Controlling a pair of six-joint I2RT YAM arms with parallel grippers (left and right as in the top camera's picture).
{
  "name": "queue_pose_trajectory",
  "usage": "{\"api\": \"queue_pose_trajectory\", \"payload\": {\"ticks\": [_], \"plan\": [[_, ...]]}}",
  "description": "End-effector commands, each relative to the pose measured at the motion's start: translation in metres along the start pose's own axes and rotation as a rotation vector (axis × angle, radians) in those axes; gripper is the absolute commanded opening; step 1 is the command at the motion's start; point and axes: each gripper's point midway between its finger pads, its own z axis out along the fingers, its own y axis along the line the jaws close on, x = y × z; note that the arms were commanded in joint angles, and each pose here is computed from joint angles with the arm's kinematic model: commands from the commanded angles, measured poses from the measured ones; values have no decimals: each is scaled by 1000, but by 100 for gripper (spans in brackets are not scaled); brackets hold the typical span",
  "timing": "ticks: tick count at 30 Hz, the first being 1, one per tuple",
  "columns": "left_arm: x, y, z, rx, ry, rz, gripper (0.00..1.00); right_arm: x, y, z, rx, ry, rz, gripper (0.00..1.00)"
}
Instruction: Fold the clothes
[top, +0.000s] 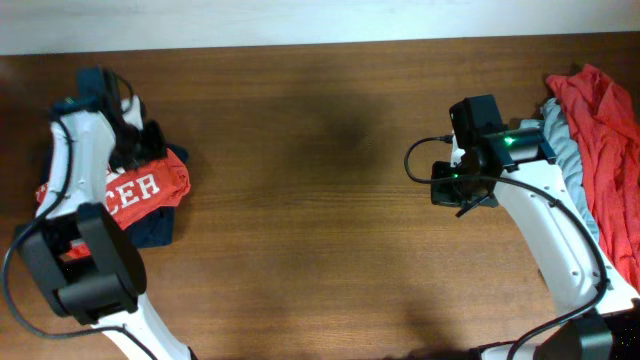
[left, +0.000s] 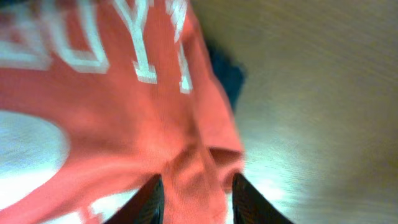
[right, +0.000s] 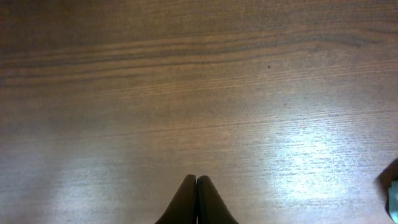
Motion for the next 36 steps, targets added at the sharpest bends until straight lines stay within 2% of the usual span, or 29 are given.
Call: {"api": "queue_pose_trajectory", "payload": {"ticks": [1, 5, 8, 12, 15, 16, 17, 19, 20, 22, 24, 26, 29, 36], "plan": [[-34, -21, -108, 22, -232, 113, 40, -6, -1, -6, -1, -24, 5, 5], [-32, -35, -195, 17, -362, 214, 42, -14, 10, -24, -60, -67, -93, 14], [-15, -46, -268, 10, -495, 288, 49, -30, 20, -64, -115, -178, -118, 18], [30, -64, -341, 1, -635, 487, 56, -44, 27, -141, -181, -392, -129, 24], [71, -89, -367, 64, -686, 686, 58, -38, 27, -196, -218, -540, -136, 27], [85, -95, -374, 86, -699, 717, 63, -32, 25, -213, -228, -588, -138, 29], [94, -97, -378, 93, -701, 727, 65, -25, 23, -227, -236, -629, -140, 31], [114, -98, -380, 106, -683, 736, 78, -9, 19, -248, -248, -690, -142, 35], [120, -97, -379, 116, -668, 718, 99, 2, 16, -257, -254, -715, -143, 38], [131, -94, -371, 147, -621, 631, 99, 24, 10, -269, -260, -743, -144, 47], [137, -91, -359, 154, -572, 598, 99, 44, 4, -275, -261, -752, -144, 55], [142, -89, -341, 160, -510, 591, 99, 59, 0, -277, -261, -750, -144, 67], [148, -92, -309, 194, -417, 592, 99, 77, -5, -278, -260, -746, -144, 99], [154, -93, -241, 246, -239, 577, 99, 84, -7, -279, -260, -748, -144, 99]]}}
